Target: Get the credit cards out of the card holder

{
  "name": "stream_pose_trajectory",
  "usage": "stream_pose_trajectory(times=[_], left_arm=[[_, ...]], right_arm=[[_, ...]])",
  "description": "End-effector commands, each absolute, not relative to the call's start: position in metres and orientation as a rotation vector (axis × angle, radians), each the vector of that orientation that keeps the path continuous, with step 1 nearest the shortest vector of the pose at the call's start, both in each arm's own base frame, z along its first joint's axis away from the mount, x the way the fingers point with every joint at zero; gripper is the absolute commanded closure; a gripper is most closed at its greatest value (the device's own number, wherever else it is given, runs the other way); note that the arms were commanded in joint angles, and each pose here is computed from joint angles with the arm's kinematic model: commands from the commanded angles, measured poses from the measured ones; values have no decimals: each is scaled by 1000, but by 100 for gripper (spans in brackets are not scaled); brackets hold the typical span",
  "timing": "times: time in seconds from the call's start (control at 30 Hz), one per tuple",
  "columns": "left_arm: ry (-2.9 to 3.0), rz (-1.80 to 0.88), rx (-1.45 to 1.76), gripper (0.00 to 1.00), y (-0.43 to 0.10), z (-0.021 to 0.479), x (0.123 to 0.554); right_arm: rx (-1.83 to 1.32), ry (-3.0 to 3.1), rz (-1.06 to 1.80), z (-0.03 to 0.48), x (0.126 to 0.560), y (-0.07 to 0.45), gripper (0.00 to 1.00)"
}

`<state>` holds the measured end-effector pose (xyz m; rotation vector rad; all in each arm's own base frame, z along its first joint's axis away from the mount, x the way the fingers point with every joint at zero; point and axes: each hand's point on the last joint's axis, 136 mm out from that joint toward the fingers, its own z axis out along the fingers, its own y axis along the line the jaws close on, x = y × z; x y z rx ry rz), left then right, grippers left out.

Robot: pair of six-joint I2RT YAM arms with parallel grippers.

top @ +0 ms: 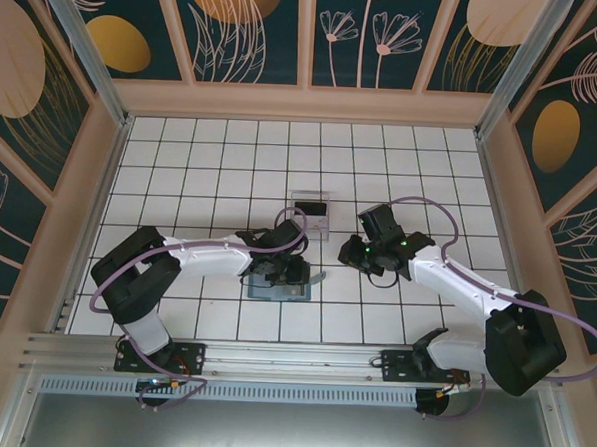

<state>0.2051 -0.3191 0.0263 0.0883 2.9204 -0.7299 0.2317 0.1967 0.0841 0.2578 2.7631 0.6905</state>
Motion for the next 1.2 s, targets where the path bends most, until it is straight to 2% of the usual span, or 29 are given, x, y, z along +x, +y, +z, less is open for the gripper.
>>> stream_pose_trajectory(times=[0.0, 0.43, 0.63, 0.83, 1.17], left_arm=[[2944, -605, 77, 71, -303, 23, 208], [2943, -392, 32, 68, -287, 36, 220], [2977, -285, 56, 67, -284, 26, 218], [2961, -501, 71, 67, -317, 38, 215], [2929, -711, -69, 65, -329, 32, 222]], right_arm=[[278, 2778, 660, 83, 230, 192, 75], [273, 2780, 661, 82, 230, 192, 75], [264, 2786, 657, 80, 229, 192, 75], [260, 2783, 661, 79, 229, 191, 75], [259, 2785, 653, 77, 225, 188, 76]])
